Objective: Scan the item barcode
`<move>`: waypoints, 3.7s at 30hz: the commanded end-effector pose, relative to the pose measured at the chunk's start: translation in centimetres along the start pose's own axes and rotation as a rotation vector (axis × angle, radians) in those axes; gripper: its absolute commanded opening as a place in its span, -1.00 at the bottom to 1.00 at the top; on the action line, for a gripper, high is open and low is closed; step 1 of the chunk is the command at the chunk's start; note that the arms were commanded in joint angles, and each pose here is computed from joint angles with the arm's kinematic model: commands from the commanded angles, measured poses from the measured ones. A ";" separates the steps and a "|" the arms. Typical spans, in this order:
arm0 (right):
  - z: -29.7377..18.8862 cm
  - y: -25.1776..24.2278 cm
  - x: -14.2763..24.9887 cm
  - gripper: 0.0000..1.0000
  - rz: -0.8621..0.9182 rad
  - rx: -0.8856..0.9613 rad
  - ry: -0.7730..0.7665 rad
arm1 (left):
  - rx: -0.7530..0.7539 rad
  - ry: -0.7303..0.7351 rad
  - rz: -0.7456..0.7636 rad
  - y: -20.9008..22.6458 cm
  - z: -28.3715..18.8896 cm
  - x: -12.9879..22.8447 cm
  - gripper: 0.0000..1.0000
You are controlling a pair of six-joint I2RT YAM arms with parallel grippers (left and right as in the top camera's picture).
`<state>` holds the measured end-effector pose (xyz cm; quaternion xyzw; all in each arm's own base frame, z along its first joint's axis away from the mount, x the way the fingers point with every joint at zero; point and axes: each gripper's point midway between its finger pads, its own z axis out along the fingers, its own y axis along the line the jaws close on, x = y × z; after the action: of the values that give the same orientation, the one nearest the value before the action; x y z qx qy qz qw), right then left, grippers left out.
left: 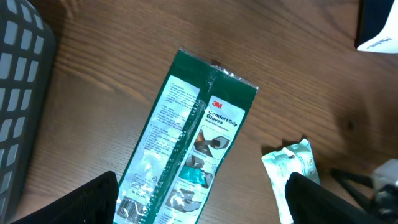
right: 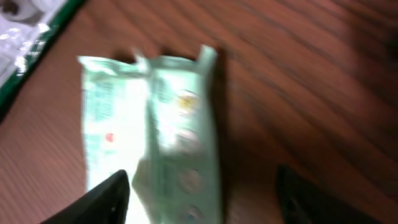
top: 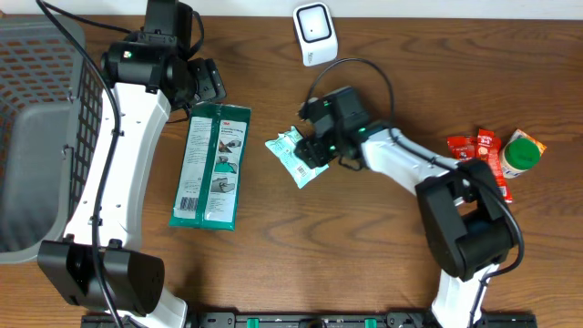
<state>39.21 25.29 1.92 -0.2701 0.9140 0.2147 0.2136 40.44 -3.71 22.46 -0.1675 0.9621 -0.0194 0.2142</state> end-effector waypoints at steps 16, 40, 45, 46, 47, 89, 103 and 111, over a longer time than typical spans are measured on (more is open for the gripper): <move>-3.2 3.7 -3.5 0.49 0.010 -0.171 -0.050 | -0.008 -0.016 0.009 0.3 -0.5 -0.3 0.72; -1.4 -3.0 -1.1 0.58 -0.025 0.376 0.046 | -0.008 -0.016 0.009 0.3 -0.5 -0.3 0.72; -4.1 -3.2 -1.8 0.59 -0.005 0.380 0.030 | -0.008 -0.016 0.009 0.3 -0.5 -0.3 0.72; -4.7 -3.1 -1.9 0.61 -0.003 0.381 0.025 | -0.008 -0.016 0.009 0.3 -0.5 -0.3 0.72; -5.2 -3.0 -2.0 0.63 -0.002 0.382 0.021 | -0.008 -0.016 0.009 0.3 -0.5 -0.3 0.72; -4.7 -0.4 3.2 0.59 0.246 -0.074 0.228 | -0.008 -0.016 0.009 0.3 -0.5 -0.3 0.72; -4.6 -5.1 -1.8 0.67 0.322 0.132 0.000 | -0.008 -0.016 0.009 0.3 -0.5 -0.3 0.72; -3.3 -5.9 -2.2 0.68 0.315 0.139 -0.025 | -0.008 -0.016 0.009 0.3 -0.5 -0.3 0.72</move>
<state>42.52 20.70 4.02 -0.1233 0.9526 0.1937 0.1995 40.44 -3.71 22.46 -0.1675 0.9621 -0.0194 0.2142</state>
